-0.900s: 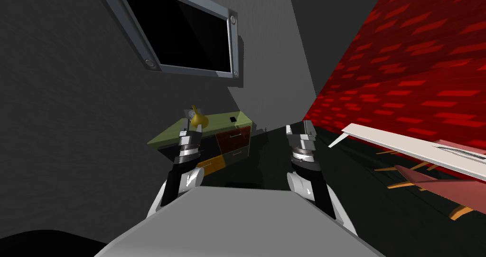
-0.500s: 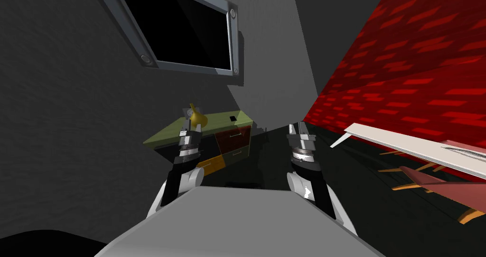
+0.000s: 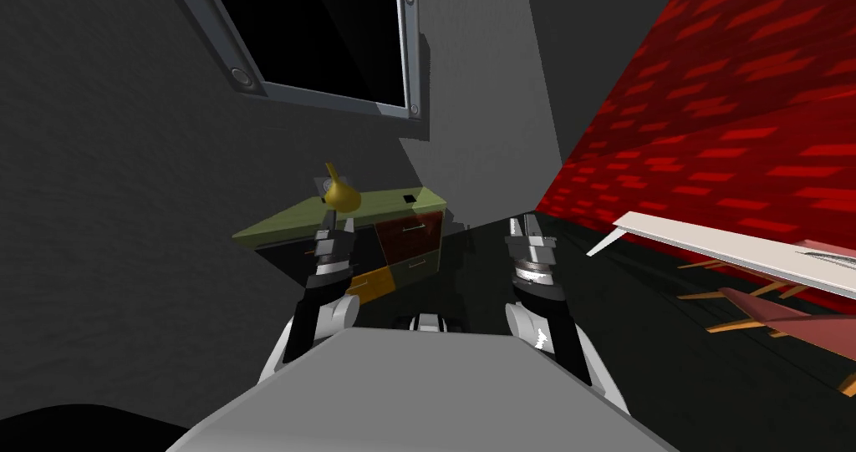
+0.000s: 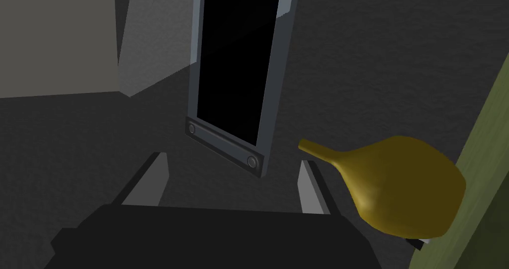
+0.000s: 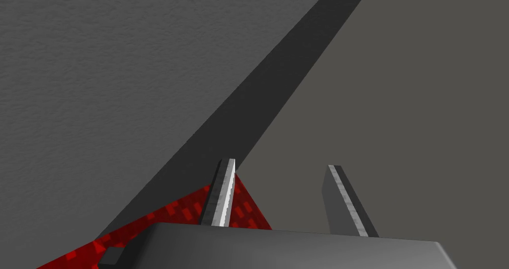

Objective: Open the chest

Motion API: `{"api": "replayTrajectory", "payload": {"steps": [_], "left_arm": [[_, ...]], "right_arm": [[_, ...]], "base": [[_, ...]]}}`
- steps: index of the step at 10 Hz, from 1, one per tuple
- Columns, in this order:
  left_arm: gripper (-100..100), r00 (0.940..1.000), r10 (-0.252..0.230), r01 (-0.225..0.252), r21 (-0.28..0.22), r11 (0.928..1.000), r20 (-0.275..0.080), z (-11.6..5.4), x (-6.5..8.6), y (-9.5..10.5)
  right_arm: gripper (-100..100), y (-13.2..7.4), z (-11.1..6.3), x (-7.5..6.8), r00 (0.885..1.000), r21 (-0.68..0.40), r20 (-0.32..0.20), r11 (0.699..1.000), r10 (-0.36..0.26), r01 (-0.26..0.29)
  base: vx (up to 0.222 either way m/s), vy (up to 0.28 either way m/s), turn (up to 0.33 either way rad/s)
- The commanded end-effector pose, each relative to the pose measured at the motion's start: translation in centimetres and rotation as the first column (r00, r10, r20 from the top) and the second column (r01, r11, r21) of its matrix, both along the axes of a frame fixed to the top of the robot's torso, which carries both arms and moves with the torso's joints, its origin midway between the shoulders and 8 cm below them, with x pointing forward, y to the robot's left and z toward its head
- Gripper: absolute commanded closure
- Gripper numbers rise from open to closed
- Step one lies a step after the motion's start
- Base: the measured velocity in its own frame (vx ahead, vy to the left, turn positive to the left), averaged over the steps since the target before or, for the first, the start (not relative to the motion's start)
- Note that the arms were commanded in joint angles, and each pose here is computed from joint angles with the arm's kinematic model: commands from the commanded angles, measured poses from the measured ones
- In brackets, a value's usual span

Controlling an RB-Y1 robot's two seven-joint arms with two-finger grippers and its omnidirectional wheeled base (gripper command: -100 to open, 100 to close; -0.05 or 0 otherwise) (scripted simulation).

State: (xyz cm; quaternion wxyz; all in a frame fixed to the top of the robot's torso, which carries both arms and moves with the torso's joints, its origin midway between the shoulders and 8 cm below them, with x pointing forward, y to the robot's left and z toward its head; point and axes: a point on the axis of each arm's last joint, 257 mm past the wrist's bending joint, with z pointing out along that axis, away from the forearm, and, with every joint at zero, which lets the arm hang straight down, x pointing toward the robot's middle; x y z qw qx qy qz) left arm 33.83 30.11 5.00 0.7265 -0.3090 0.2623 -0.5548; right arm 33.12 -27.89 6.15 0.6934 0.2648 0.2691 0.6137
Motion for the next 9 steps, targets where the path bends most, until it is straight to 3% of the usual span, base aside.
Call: {"api": "replayTrajectory", "payload": {"steps": [1, 5, 9], "left_arm": [[-100, 0.9997, -0.019, 0.02, 0.037, 0.9991, -0.016, -0.3, 0.4, -0.5], [-100, 0.9953, -0.055, 0.064, 0.117, 0.9911, -0.081, -2.3, 1.8, -1.0], [-100, 0.9867, -0.057, 0.079, 0.145, 0.9862, -0.152, -5.1, 3.3, -0.4]], "right_arm": [[0, 0.0, 0.0, 0.0, 1.0, 0.0, 0.0, 1.0, 0.0, 0.0], [0, 0.0, 0.0, 0.0, 1.0, 0.0, -0.001, 1.0, 0.0, 0.0], [0, 0.0, 0.0, 0.0, 1.0, 0.0, -0.001, 1.0, 0.0, 0.0]], "base": [[0.016, -0.007, 0.009], [0.033, -0.034, 0.018], [0.057, -0.055, 0.027]]}}
